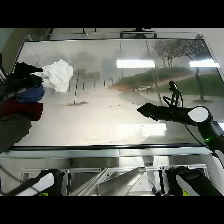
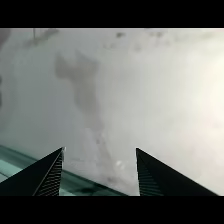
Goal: Fold the shirts.
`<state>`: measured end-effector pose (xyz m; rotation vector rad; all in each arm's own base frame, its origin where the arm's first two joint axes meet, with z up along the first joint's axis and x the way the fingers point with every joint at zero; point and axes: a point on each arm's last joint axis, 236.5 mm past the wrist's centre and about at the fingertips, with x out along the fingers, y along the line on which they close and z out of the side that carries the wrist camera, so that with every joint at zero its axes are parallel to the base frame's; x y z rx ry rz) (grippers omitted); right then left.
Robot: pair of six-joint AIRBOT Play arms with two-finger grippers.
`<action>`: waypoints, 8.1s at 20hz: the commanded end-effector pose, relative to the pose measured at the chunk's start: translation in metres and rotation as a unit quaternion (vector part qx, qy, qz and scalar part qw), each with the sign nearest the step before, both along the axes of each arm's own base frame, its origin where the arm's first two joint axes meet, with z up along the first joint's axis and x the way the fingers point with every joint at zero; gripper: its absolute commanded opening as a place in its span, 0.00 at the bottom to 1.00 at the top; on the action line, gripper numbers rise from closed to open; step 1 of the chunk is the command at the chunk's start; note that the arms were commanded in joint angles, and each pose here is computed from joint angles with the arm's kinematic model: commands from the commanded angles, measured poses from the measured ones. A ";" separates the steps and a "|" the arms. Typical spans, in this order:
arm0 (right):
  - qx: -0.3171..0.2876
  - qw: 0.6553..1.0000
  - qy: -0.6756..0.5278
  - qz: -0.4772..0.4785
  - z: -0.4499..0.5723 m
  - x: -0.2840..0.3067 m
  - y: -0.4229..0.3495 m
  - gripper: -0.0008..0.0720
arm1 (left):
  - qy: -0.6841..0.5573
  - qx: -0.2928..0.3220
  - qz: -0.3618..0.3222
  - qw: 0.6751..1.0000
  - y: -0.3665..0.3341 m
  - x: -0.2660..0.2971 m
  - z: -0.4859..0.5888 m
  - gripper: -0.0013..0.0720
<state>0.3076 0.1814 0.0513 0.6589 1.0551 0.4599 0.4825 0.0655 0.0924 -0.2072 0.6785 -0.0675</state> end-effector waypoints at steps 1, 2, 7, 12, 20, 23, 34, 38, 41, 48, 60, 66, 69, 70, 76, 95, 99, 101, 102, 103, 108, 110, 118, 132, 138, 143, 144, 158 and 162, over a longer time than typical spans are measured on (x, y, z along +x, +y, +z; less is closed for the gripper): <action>-0.011 1.000 -0.003 -0.019 -0.010 0.013 -0.006 0.70 | 0.042 0.004 0.007 0.999 0.045 0.073 -0.067 0.98; -0.012 1.000 0.000 -0.021 -0.013 0.015 -0.007 0.70 | 0.062 -0.006 -0.006 0.998 0.042 0.089 -0.090 0.98; -0.017 0.999 0.024 -0.026 -0.033 0.020 -0.008 0.70 | 0.132 -0.042 -0.067 0.988 0.002 0.122 -0.163 0.98; -0.020 0.998 0.049 -0.024 -0.049 0.019 -0.007 0.70 | 0.159 -0.051 -0.124 0.978 -0.036 0.120 -0.161 0.10; -0.022 0.998 0.053 0.011 -0.046 0.006 -0.002 0.70 | 0.065 -0.234 -0.269 0.932 -0.158 0.078 0.024 0.02; -0.026 0.999 0.032 0.028 -0.030 0.004 -0.014 0.70 | 0.114 -0.245 -0.388 0.881 -0.237 -0.004 0.062 0.02; -0.044 0.998 0.004 0.044 -0.006 -0.012 -0.063 0.72 | 0.248 -0.209 -0.443 0.836 -0.368 -0.121 -0.022 0.99; -0.065 0.994 0.017 0.085 -0.020 -0.028 -0.055 0.72 | 0.366 -0.160 -0.378 0.835 -0.306 -0.138 -0.063 0.98; -0.084 0.991 0.003 0.102 -0.038 -0.023 -0.047 0.83 | 0.436 -0.164 -0.358 0.809 -0.292 -0.173 -0.105 0.98; -0.018 0.979 0.076 0.186 -0.102 -0.035 0.043 0.83 | 0.452 -0.151 -0.335 0.813 -0.289 -0.206 -0.179 0.98; 0.038 0.970 0.109 0.213 -0.122 -0.031 0.108 0.12 | 0.443 -0.133 -0.398 0.792 -0.309 -0.208 -0.169 0.02; 0.038 0.967 0.115 0.225 -0.112 -0.032 0.085 0.04 | 0.369 -0.136 -0.402 0.827 -0.295 -0.164 -0.101 0.03; 0.053 0.971 0.096 0.212 -0.086 -0.021 0.060 0.04 | 0.300 -0.130 -0.389 0.861 -0.281 -0.136 -0.052 0.03; 0.054 0.974 0.078 0.207 -0.075 -0.016 0.053 0.06 | 0.281 -0.127 -0.386 0.869 -0.277 -0.131 -0.039 0.04; 0.081 0.970 0.113 0.200 -0.058 -0.029 0.050 0.89 | 0.268 -0.117 -0.401 0.868 -0.294 -0.142 -0.036 0.04; 0.052 0.989 0.083 0.109 -0.116 -0.008 0.109 0.43 | 0.250 -0.120 -0.359 0.891 -0.257 -0.118 -0.054 0.04; 0.107 0.987 0.064 0.097 -0.098 0.003 0.123 0.03 | 0.245 -0.119 -0.358 0.893 -0.255 -0.115 -0.050 0.04; 0.116 0.983 0.071 0.127 -0.090 -0.008 0.121 0.03 | 0.227 -0.123 -0.343 0.903 -0.242 -0.101 -0.024 0.04; 0.120 0.978 0.085 0.146 -0.083 -0.017 0.113 0.03 | 0.205 -0.120 -0.335 0.912 -0.229 -0.093 -0.001 0.04; 0.118 0.974 0.100 0.164 -0.074 -0.026 0.099 0.03 | 0.180 -0.116 -0.321 0.922 -0.213 -0.085 0.025 0.04; 0.029 0.993 0.011 0.113 0.032 -0.006 -0.034 0.03 | 0.013 -0.067 -0.206 0.976 -0.111 -0.083 0.173 0.04; 0.019 0.990 -0.128 0.049 0.120 0.017 -0.070 0.03 | -0.057 -0.066 -0.196 0.977 -0.104 -0.102 0.224 0.04; -0.074 0.887 -0.454 -0.030 0.345 -0.032 -0.095 0.03 | -0.244 0.007 -0.206 0.948 -0.130 -0.190 0.361 0.04; -0.029 0.981 -0.191 0.024 0.113 0.149 -0.109 0.04 | 0.113 -0.081 -0.317 0.938 -0.176 -0.046 0.101 0.04; 0.029 0.994 -0.073 -0.081 -0.011 0.215 -0.165 0.46 | 0.279 -0.030 -0.209 0.937 -0.109 0.015 -0.090 0.99; 0.046 0.994 -0.063 -0.072 0.021 0.173 -0.216 0.44 | 0.386 -0.070 -0.125 0.911 -0.046 -0.017 -0.122 0.98; 0.048 0.996 -0.046 -0.055 0.020 0.157 -0.219 0.34 | 0.412 -0.101 -0.128 0.897 -0.051 -0.035 -0.132 0.98; 0.038 0.993 0.109 -0.037 -0.061 0.045 -0.223 0.32 | 0.463 -0.219 -0.195 0.836 -0.130 -0.144 -0.195 0.95; 0.045 0.988 0.147 -0.029 -0.081 0.024 -0.213 0.32 | 0.456 -0.215 -0.217 0.836 -0.130 -0.141 -0.186 0.02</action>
